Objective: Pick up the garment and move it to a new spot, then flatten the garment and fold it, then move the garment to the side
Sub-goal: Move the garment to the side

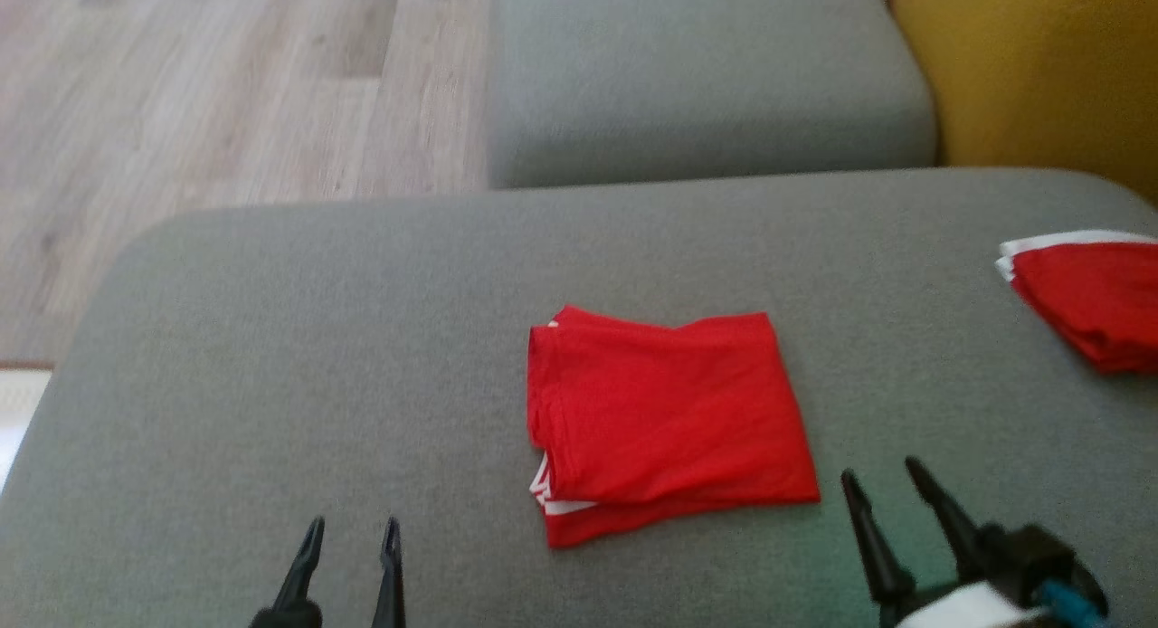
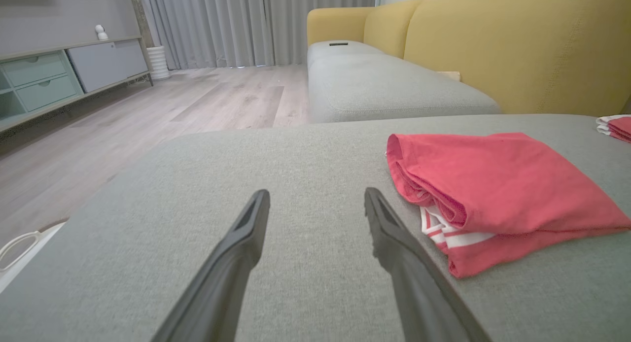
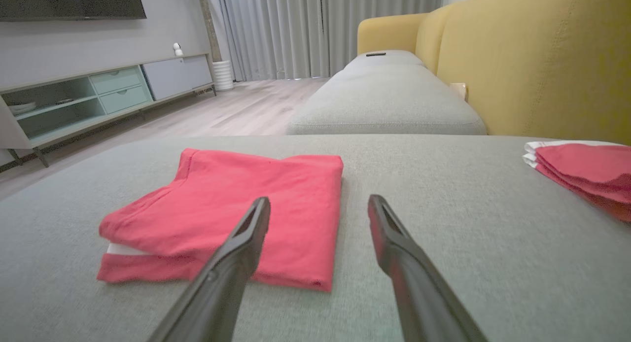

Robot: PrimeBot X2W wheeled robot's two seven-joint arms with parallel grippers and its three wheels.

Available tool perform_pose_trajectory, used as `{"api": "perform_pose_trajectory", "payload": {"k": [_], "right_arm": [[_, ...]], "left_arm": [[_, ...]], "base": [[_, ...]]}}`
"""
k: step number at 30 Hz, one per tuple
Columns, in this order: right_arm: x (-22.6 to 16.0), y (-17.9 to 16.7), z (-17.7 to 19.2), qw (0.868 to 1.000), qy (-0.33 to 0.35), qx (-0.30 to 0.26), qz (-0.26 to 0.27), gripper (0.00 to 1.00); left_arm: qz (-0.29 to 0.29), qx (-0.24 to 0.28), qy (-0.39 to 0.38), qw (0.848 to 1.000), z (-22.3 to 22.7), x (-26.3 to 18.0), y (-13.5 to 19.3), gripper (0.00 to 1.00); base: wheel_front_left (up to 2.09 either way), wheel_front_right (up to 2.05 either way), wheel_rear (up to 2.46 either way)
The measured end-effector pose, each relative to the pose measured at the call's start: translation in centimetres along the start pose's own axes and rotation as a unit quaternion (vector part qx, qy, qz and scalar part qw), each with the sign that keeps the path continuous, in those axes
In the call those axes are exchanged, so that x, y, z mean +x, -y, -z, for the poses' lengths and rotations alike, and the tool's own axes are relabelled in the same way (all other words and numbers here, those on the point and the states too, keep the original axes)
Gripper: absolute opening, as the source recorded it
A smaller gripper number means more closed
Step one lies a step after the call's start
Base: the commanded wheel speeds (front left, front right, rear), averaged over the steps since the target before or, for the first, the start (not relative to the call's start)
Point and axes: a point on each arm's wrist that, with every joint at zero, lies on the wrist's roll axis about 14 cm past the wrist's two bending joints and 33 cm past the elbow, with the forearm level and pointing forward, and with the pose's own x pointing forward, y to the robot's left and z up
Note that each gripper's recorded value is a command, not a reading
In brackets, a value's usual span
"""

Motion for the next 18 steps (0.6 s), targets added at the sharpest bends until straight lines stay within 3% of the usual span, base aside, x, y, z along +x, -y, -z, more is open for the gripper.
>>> {"api": "perform_pose_trajectory", "payload": {"k": [10,18], "right_arm": [[5.0,2.1,1.4,0.997,-0.053,0.053,-0.012,1.0],[9.1,2.7,3.4,0.981,-0.161,0.101,-0.045,1.0]], "left_arm": [[0.007,-0.001,-0.004,1.0,-0.2,2.2,0.4,1.0],[0.023,-0.002,-0.013,1.0,0.1,4.0,1.7,1.0]], "base": [[0.0,0.0,0.0],[0.0,0.0,0.0]]}}
